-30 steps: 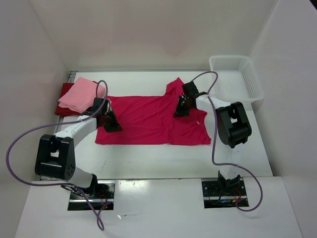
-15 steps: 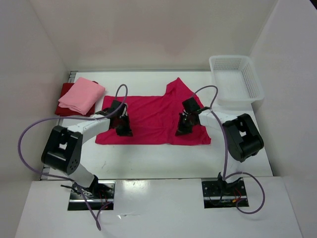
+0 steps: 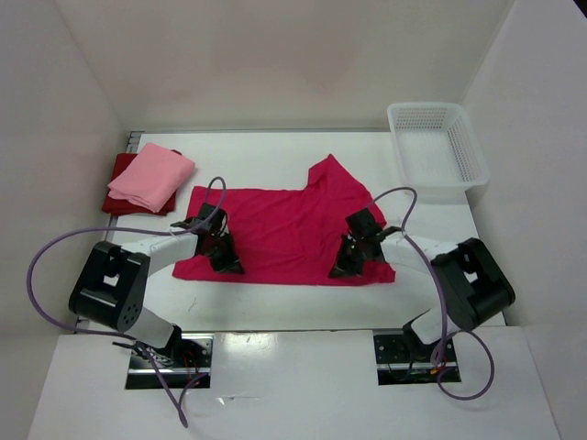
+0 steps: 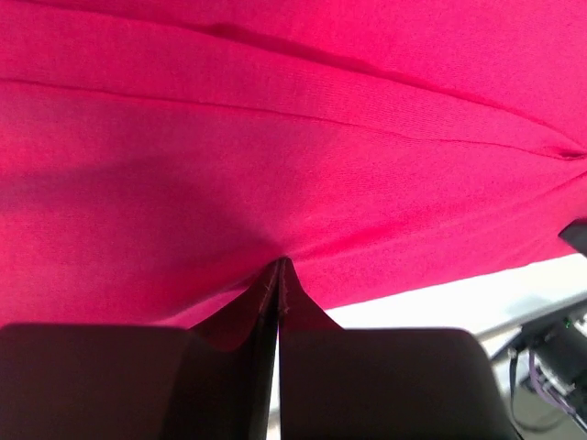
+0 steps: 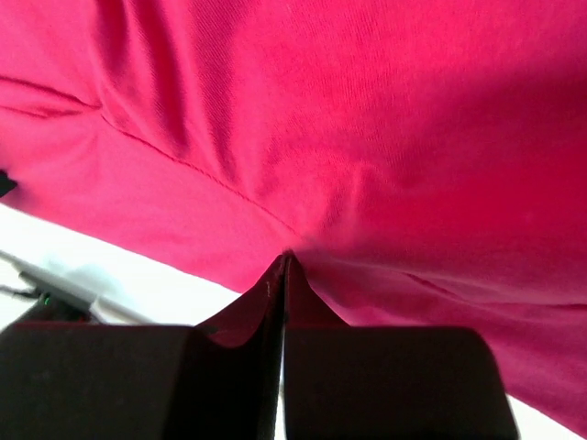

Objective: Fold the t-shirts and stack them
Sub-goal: Fold the flattened tshirt in 1/3 of the way, then grap the side of the flattened tshirt furthest away from the robot with both arms

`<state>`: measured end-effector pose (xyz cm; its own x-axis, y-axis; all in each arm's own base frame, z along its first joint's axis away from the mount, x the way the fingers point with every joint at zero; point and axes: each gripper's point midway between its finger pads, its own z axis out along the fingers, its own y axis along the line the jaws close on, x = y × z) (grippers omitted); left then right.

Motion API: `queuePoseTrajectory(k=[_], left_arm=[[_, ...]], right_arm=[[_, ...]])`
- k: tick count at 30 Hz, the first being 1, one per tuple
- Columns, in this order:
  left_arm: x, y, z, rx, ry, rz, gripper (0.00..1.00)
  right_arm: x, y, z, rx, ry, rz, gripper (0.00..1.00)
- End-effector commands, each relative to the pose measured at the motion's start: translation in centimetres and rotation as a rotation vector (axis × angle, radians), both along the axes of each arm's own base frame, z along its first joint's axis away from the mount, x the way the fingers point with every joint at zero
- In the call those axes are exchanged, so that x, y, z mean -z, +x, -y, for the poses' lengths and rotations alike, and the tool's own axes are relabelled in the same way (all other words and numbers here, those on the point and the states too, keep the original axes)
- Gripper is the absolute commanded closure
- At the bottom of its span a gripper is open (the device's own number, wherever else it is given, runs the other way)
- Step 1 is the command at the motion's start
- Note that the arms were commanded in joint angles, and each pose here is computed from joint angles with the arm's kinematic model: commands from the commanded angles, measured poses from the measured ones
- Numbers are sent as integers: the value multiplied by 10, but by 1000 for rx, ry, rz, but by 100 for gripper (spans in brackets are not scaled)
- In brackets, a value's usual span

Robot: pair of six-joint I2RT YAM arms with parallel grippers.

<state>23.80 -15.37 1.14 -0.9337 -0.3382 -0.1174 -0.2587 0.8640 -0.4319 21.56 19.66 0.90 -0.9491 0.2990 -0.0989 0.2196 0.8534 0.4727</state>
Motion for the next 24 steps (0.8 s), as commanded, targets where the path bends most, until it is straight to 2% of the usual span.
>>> queuePoseTrajectory(k=[1, 4, 6, 8, 9, 10, 12, 13, 14, 15, 16, 18, 20, 23, 24], left_arm=[[11, -51, -8, 13, 55, -186, 96], [3, -59, -4, 34, 24, -217, 96], [-4, -71, 5, 55, -48, -251, 96], [-17, -79, 10, 55, -98, -254, 96], [-28, -67, 9, 38, -100, -212, 94], [-44, -47, 2, 8, -105, -135, 92], [-67, -7, -7, -16, -93, -25, 80], [-95, 31, -8, -24, -91, 91, 76], [-102, 51, -13, -37, -82, 135, 70], [-97, 73, -25, -68, -71, 140, 70], [-112, 109, -37, -111, -38, 234, 69], [-105, 149, -58, -181, 32, 295, 67], [-108, 185, -89, -274, 129, 368, 67], [-73, 216, -121, -337, 266, 331, 66], [-82, 231, -131, -354, 289, 363, 65]], right_arm=[[15, -49, 9, 35, -36, -144, 100], [13, -71, 12, 33, -33, -174, 100], [1, -77, 7, 46, 17, -166, 100], [-15, -73, 4, 62, 50, -131, 100], [-30, -59, -1, 73, 71, -83, 99], [-40, -46, -1, 59, 76, -26, 99], [-71, -6, 0, 80, 87, 96, 96], [-79, 8, 3, 49, 70, 151, 96], [-90, 34, 5, 60, 59, 194, 96], [-93, 46, 8, 57, 29, 213, 96], [-110, 66, 5, 27, 30, 276, 96], [-105, 84, 3, 10, -8, 288, 95], [-116, 104, -3, -9, -15, 337, 95], [-115, 119, -8, -30, -18, 366, 95], [-109, 121, -11, -36, -16, 350, 93]])
